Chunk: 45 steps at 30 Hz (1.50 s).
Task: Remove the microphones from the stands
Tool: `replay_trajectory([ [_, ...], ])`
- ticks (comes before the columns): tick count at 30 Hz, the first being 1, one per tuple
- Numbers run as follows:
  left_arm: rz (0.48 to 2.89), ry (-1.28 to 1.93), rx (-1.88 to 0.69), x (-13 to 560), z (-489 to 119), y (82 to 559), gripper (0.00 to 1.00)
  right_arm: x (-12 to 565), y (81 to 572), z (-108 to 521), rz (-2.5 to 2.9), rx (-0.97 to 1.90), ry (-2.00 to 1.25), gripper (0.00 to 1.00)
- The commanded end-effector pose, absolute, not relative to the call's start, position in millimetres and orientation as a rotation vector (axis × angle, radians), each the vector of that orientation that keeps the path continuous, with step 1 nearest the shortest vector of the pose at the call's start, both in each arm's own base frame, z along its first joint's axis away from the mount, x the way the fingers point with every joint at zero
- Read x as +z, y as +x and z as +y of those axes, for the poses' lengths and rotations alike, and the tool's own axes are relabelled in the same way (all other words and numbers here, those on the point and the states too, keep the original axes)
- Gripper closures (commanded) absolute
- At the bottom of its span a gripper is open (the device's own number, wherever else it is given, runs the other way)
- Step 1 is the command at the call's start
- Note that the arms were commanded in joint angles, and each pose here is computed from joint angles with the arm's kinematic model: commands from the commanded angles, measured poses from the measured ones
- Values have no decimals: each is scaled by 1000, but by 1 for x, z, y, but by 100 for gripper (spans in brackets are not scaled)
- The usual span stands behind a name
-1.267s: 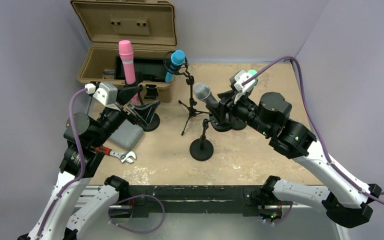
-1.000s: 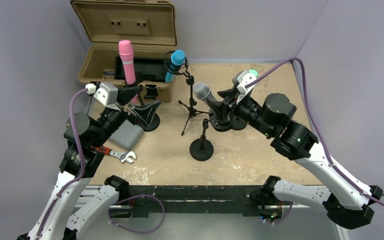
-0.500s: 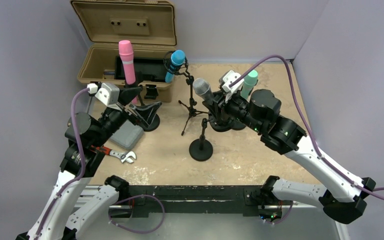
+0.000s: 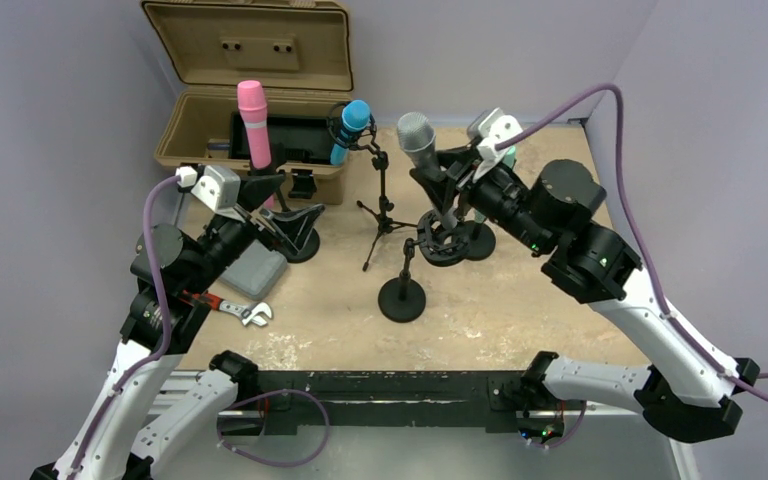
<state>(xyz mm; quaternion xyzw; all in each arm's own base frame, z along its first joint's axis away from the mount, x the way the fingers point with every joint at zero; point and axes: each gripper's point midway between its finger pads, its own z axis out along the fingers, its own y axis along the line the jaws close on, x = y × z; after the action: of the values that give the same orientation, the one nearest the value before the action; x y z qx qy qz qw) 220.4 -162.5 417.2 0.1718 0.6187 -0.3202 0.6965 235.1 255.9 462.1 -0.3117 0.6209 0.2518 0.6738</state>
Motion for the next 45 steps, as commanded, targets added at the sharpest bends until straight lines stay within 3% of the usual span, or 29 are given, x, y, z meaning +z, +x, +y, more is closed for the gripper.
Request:
replay_trajectory([
  [1, 1330, 398, -738, 435, -165, 212, 6, 552, 230, 216, 1193, 567, -426, 89],
  [6, 1329, 399, -744, 436, -165, 210, 6, 588, 247, 145, 1099, 445, 15, 99],
  [11, 1324, 407, -761, 438, -168, 206, 6, 581, 265, 82, 1088, 188, 386, 100],
  [18, 1317, 424, -786, 439, -173, 201, 6, 561, 353, 52, 1233, -458, 451, 100],
  [24, 1302, 433, -790, 442, -173, 195, 6, 517, 434, 21, 1324, -750, 410, 100],
  [32, 1299, 444, -807, 442, -176, 190, 6, 424, 536, -28, 1550, -686, 341, 100],
  [38, 1305, 469, -844, 440, -185, 187, 6, 403, 564, -45, 1622, -407, 279, 100],
  [45, 1316, 481, -872, 438, -191, 188, 6, 366, 591, -49, 1697, -283, 195, 100],
])
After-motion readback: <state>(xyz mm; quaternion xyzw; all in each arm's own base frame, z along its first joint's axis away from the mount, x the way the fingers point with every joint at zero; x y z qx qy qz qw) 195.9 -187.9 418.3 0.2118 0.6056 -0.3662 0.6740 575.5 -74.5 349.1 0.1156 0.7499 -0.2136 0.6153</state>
